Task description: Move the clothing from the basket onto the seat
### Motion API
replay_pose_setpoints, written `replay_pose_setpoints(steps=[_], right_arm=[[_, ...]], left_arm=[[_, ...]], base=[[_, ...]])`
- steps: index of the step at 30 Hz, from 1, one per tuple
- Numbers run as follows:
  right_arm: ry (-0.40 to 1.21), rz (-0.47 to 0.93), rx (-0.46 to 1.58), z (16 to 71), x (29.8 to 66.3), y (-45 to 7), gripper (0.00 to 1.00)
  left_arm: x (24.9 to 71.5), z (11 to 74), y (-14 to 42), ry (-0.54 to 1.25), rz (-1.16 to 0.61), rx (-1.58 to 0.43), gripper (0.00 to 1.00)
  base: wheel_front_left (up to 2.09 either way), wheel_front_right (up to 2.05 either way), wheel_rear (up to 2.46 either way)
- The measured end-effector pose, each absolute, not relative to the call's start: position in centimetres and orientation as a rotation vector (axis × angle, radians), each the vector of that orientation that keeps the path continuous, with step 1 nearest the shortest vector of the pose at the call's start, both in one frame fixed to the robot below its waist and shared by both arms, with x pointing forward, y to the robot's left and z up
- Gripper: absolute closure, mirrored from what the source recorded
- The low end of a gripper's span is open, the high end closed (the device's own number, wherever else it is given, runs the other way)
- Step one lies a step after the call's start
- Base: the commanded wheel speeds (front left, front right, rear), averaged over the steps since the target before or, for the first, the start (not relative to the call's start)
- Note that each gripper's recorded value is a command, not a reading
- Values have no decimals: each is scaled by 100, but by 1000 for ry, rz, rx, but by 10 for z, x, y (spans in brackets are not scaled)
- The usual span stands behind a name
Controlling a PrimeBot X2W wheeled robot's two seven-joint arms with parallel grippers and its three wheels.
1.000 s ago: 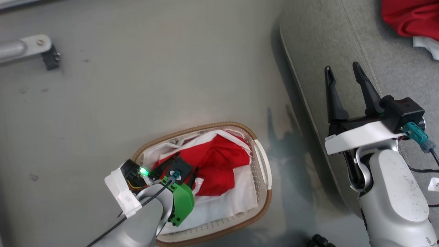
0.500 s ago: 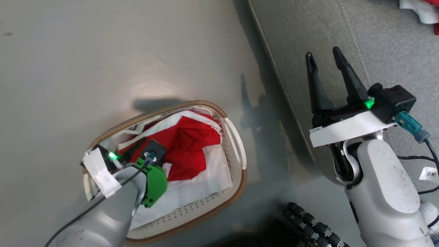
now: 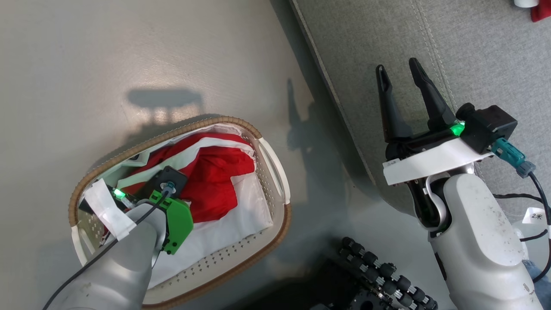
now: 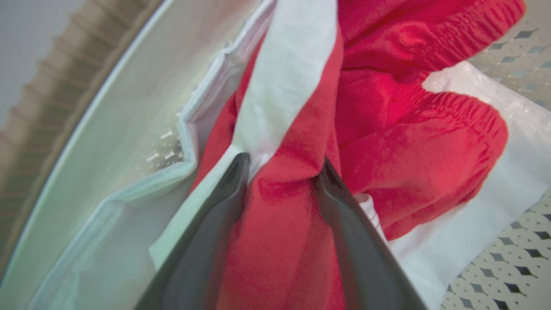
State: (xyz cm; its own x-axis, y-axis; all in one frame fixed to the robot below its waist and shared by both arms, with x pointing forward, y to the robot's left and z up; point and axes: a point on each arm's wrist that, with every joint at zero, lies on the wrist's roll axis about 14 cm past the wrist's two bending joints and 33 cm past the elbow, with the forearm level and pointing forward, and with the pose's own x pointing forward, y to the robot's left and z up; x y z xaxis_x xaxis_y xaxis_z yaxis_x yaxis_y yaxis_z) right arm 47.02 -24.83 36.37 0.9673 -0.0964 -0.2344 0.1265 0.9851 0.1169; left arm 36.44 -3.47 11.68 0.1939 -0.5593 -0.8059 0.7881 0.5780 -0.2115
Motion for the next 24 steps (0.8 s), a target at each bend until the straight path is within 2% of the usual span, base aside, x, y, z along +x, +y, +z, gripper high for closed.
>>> replay_pose_setpoints(steps=[1, 9, 24], right_arm=[[231, -113, 132, 363, 470, -248, 0], [215, -94, 138, 369, 475, -242, 0], [180, -81, 103, 389, 471, -238, 0]], left_arm=[[363, 117, -35, 994, -963, 270, 100], [353, 126, -32, 1007, -966, 257, 100], [368, 188, -54, 827, -963, 123, 100]], base=[[0, 0, 0], [0, 0, 0], [0, 0, 0]])
